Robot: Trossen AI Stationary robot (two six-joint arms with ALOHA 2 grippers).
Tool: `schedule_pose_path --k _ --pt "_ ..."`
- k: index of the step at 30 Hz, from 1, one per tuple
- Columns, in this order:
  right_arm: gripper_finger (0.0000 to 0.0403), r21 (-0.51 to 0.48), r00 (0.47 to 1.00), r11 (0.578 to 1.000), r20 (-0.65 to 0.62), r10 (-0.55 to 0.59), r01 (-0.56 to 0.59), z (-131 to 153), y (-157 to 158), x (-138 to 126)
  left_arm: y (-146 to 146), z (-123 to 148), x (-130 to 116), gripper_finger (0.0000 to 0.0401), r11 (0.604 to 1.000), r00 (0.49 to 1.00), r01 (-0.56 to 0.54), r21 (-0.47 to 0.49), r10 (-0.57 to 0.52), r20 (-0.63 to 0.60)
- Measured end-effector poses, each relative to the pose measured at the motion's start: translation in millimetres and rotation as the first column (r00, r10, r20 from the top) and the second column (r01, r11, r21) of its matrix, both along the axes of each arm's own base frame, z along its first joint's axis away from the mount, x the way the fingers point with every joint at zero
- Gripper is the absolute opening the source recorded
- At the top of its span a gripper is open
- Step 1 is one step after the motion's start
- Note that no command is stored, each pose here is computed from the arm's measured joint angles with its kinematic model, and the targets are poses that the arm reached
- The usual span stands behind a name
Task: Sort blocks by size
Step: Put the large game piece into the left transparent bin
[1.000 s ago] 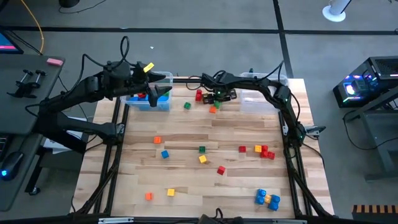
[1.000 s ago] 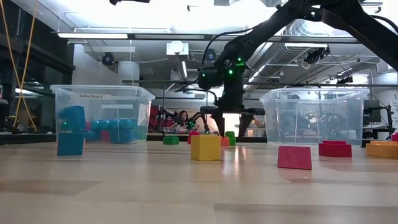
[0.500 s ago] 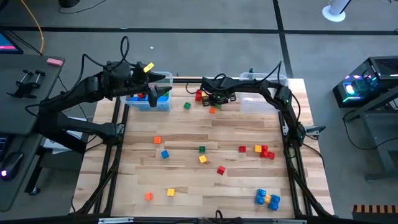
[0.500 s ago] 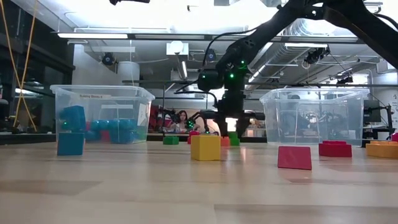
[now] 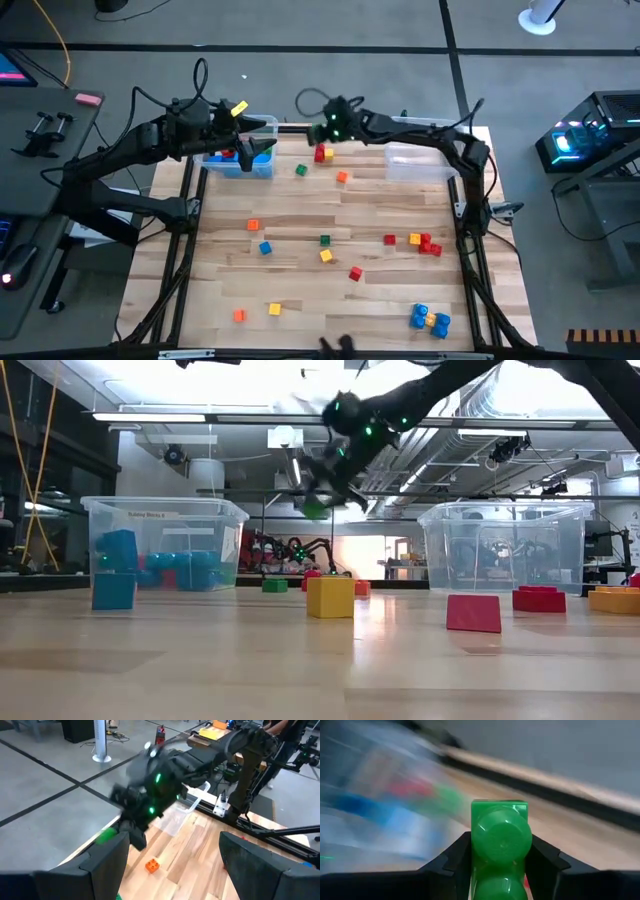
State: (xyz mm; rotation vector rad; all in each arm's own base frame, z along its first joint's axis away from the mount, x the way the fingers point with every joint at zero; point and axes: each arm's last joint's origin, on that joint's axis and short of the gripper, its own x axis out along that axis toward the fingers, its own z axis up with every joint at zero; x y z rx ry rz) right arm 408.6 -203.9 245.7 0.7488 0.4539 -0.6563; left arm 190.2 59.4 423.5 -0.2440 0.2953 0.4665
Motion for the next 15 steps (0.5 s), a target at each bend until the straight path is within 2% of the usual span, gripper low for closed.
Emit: schedule_pose_path --k 2,4,8,15 --pt "0.0136 -0.021 0.988 0.998 0.144 0.061 -0.059 11 3 10 0 0 0 0.0296 1.0 1.0 -0.001 -0.003 0.001 0.003" --pt "0.0136 -0.028 0.974 0.997 0.215 0.075 -0.07 11 8 19 0 1 0 0.0296 1.0 1.0 -0.003 -0.002 0.003 0.011" --pt "0.0136 -0.024 0.954 0.995 0.283 0.097 -0.094 3 19 34 0 2 1 0.0296 1.0 1.0 -0.002 0.0 0.002 0.022" --pt "0.0136 -0.019 0.889 0.991 0.439 0.13 -0.135 -1 30 51 1 5 2 0.0296 1.0 0.998 0.001 0.009 -0.001 0.055"
